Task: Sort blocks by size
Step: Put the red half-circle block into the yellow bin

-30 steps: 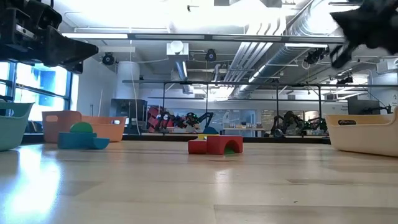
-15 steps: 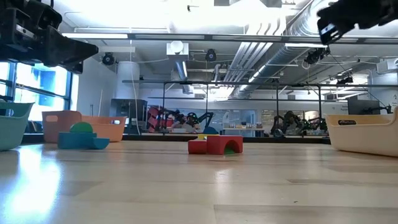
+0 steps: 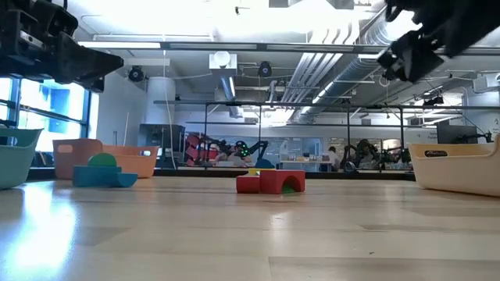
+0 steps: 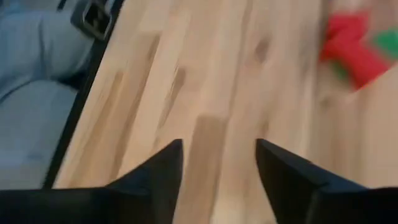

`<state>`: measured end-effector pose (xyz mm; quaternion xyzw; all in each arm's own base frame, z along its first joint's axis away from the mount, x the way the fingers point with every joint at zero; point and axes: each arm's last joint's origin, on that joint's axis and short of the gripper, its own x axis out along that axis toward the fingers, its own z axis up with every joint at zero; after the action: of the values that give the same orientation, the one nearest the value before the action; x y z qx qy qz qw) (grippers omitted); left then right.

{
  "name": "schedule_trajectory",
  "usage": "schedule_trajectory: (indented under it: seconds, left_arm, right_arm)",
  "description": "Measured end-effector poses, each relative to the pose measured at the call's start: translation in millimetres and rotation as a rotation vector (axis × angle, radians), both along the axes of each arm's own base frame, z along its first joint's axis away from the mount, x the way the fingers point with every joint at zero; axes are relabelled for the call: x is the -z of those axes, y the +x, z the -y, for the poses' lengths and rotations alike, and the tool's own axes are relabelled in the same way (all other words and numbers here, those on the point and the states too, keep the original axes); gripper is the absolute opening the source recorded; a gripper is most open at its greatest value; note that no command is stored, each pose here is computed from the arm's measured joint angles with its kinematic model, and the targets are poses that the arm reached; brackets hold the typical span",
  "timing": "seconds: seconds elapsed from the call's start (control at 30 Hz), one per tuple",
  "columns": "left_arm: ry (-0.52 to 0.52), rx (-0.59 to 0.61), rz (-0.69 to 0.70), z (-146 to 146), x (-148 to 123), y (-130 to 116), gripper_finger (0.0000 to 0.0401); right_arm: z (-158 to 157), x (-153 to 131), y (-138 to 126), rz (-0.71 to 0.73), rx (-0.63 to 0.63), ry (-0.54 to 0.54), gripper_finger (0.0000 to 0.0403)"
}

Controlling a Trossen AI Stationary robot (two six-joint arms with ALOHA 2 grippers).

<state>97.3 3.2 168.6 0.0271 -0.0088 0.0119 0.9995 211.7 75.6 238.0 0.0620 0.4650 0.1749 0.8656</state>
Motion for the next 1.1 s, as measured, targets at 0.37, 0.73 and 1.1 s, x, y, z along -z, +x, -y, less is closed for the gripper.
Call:
schedule_trajectory:
  seconds: [0.37, 0.73, 1.1]
  left_arm:
    - [-0.179, 0.004, 0.012, 0, -1, 0, 0.0012]
    - [-0.288, 0.008, 0.019, 0, -1, 0, 0.0012]
    - [-0.288, 0.012, 0.016, 0, -1, 0, 0.0012]
  right_arm:
    - [-68, 43, -17, -0.389, -0.055, -0.194, 0.0248]
    - [-100, 54, -17, -0.435, 0.212, -0.006, 0.0248]
    - [-106, 82, -12, -0.562, 0.346, -0.031, 0.0248]
